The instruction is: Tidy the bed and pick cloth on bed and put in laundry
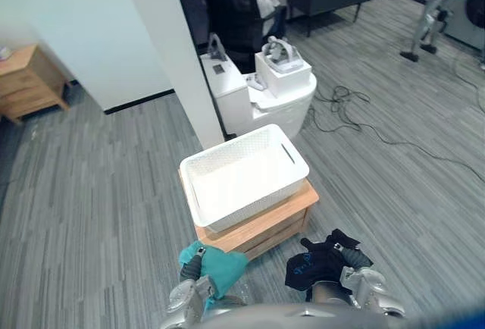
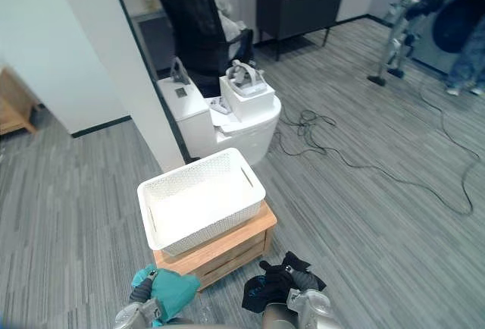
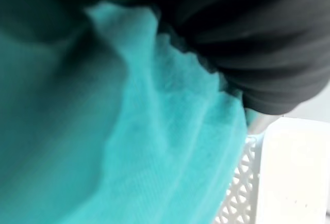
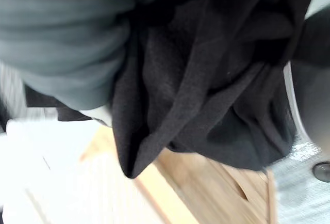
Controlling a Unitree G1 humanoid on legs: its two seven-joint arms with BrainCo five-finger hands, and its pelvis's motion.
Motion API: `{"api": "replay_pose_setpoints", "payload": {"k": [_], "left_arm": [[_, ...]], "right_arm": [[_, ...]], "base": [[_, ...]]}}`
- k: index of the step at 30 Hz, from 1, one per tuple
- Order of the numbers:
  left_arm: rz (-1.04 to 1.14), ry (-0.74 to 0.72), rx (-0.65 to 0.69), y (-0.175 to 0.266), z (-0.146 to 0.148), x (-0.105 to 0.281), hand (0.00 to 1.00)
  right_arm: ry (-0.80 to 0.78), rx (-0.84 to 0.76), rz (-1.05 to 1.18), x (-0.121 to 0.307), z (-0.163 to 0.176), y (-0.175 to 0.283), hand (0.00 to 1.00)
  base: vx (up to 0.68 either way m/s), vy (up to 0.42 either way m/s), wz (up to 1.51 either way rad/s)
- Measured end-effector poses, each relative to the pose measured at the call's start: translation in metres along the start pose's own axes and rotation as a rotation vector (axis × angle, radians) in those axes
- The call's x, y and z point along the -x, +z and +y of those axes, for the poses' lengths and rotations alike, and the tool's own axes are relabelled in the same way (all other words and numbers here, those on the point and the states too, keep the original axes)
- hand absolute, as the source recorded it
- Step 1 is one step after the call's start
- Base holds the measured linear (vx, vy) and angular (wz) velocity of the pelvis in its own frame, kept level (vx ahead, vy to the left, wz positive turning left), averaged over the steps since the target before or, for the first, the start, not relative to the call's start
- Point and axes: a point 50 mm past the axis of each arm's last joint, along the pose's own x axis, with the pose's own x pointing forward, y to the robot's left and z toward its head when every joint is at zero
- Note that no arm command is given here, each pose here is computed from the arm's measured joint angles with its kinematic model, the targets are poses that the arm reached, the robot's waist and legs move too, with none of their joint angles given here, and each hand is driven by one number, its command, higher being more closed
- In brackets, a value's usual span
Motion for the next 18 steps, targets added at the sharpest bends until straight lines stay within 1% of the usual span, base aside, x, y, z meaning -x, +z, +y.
{"api": "replay_pose_setpoints", "payload": {"k": [2,4,9,14,15,18], "left_arm": [[-0.039,-0.008,0.006,0.008,0.0,0.001,1.0],[-0.034,-0.004,0.006,0.006,0.001,0.002,1.0],[0.062,0.012,-0.055,-0.019,0.012,0.008,1.0],[0.102,0.027,-0.125,-0.02,0.025,0.005,1.0],[0.097,0.025,-0.156,-0.017,0.026,0.003,1.0],[0.107,0.041,-0.193,-0.015,0.033,0.001,1.0]], "right_arm": [[-0.008,-0.005,0.008,0.004,-0.003,-0.007,1.0],[-0.019,0.007,-0.005,0.003,-0.009,-0.001,1.0],[-0.037,0.04,-0.011,-0.001,-0.022,0.01,1.0],[-0.029,-0.015,0.073,0.003,-0.013,-0.018,1.0],[-0.034,-0.035,0.058,0.003,-0.012,-0.014,1.0],[-0.061,-0.058,0.066,0.007,-0.019,-0.022,1.0]], "base": [[0.16,-0.157,1.42],[0.17,-0.064,0.96],[0.13,0.119,0.49],[0.05,0.081,0.69],[0.05,-0.047,0.87],[0.02,-0.079,0.7]]}}
